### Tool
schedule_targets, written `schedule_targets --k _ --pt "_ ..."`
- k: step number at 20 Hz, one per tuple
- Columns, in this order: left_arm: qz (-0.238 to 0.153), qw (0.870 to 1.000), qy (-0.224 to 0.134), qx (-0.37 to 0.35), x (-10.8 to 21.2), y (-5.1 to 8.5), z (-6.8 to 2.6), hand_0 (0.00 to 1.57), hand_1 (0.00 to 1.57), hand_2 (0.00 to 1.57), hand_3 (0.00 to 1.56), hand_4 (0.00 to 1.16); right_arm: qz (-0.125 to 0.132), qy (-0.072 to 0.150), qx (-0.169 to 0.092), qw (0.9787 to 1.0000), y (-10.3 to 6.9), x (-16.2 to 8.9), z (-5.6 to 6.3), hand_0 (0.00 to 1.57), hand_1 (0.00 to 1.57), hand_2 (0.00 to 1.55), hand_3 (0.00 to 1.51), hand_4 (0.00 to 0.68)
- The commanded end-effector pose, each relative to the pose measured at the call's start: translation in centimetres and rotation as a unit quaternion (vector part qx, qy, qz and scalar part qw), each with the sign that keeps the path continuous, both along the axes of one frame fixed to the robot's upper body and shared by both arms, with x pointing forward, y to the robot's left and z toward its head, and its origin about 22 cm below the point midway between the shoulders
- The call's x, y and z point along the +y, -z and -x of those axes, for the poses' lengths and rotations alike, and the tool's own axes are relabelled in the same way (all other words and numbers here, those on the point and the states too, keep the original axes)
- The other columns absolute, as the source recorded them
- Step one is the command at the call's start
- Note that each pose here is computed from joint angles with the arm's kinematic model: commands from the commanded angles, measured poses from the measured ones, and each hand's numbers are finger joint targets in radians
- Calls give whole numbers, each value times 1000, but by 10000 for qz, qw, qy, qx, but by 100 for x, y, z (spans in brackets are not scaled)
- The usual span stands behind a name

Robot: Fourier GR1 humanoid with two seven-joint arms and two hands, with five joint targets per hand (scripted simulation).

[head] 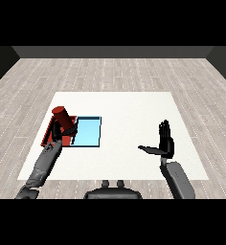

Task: Pick the red can and put it in the red box

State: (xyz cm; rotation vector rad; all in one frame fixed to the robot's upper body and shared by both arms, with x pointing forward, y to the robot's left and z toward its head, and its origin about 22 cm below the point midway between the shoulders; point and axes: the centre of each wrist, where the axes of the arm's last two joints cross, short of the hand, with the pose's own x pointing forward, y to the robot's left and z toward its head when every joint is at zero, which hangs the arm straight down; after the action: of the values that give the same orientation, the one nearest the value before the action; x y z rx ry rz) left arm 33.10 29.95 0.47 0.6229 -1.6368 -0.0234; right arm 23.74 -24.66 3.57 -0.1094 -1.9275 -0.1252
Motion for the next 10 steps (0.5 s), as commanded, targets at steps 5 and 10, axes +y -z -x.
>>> schedule_targets --k 5,10 --pt "-586 9918 -666 918 397 130 -313 1571 1571 1562 1472 1089 242 389 284 9985 170 -171 -51 0 0 0 0 0" --pt "-510 9840 -862 1474 460 222 -426 1571 1571 1558 1497 1046 107 225 392 9989 175 -166 -354 0 0 0 0 0"
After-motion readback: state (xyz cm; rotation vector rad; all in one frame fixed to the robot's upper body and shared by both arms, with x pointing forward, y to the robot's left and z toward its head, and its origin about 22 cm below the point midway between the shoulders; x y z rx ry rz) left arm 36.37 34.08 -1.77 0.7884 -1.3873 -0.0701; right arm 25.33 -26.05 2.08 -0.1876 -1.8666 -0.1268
